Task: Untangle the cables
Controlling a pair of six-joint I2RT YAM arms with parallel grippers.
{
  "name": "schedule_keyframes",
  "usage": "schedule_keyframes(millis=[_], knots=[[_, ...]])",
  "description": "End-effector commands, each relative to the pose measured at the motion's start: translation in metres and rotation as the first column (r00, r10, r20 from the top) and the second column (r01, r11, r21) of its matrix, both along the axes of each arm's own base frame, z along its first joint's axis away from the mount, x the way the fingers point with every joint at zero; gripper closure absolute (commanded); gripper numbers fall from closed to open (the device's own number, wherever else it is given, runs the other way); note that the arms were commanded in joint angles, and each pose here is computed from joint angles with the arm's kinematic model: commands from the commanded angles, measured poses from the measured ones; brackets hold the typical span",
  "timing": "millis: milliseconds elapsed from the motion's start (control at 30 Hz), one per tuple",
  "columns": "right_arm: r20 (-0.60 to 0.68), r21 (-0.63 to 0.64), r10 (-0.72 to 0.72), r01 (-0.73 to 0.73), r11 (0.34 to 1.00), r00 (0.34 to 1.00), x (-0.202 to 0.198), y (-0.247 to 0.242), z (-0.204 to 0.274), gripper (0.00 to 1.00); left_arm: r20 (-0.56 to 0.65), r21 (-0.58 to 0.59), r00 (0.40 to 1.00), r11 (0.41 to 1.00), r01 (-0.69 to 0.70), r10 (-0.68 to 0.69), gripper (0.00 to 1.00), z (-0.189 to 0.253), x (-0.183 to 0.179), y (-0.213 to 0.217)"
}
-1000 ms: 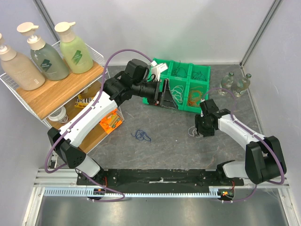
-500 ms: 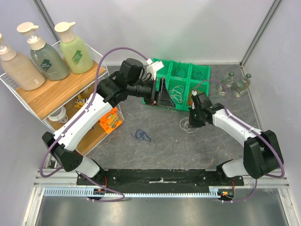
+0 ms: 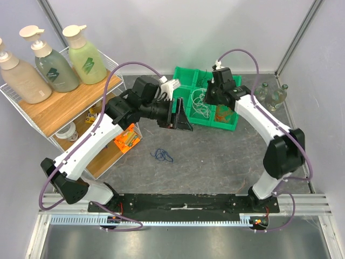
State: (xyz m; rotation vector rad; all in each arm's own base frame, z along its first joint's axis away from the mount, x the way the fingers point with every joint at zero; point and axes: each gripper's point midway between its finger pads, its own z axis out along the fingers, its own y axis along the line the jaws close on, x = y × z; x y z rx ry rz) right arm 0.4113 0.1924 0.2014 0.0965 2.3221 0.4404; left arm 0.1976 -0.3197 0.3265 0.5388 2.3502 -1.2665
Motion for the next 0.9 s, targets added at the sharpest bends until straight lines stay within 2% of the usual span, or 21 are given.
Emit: schedule_keyframes(millis=[0, 300, 400, 467, 567, 633, 700, 767, 867], knots=[[-0.022, -0.044, -0.052, 0.051, 0.998, 0.998, 0.031, 0.002, -0.020, 1.00, 0.052, 0.053, 0.999, 0.998, -0.019, 0.016, 0.28, -0.005, -0.006, 0.018], [0.033, -0.152, -0.102, 0.106, 0.983, 0.994, 0.066, -0.010, -0.027, 1.00, 0.046, 0.105, 0.998, 0.993, -0.049, 0.045, 0.27, -0.022, -0.012, 0.033], [-0.012, -0.185, -0.099, 0.095, 0.978, 0.995, 0.064, -0.012, -0.048, 0.88, 0.046, 0.133, 0.998, 0.990, -0.052, 0.047, 0.27, -0.030, -0.011, 0.035], [-0.041, -0.190, -0.085, 0.076, 0.979, 0.996, 0.061, -0.009, -0.059, 0.85, 0.047, 0.156, 0.998, 0.986, -0.057, 0.050, 0.27, -0.038, -0.009, 0.037], [-0.059, -0.179, -0.062, 0.050, 0.983, 0.996, 0.057, -0.005, -0.064, 0.72, 0.062, 0.223, 0.997, 0.973, -0.059, 0.047, 0.27, -0.058, -0.003, 0.039], [-0.051, -0.174, -0.018, 0.009, 0.985, 0.999, 0.055, -0.001, -0.056, 0.64, 0.071, 0.279, 0.997, 0.959, -0.053, 0.035, 0.28, -0.074, -0.001, 0.040], [-0.035, -0.181, 0.006, -0.012, 0.983, 0.999, 0.053, -0.002, -0.042, 0.46, 0.077, 0.348, 0.997, 0.936, -0.050, 0.025, 0.29, -0.094, 0.002, 0.040], [-0.021, -0.196, 0.030, -0.033, 0.980, 0.999, 0.048, -0.005, -0.026, 0.35, 0.074, 0.413, 0.997, 0.910, -0.041, 0.011, 0.28, -0.114, 0.001, 0.039], [0.001, -0.193, 0.046, -0.045, 0.980, 0.999, 0.030, -0.012, -0.007, 0.30, 0.054, 0.498, 0.998, 0.867, -0.019, -0.010, 0.26, -0.147, 0.003, 0.040]])
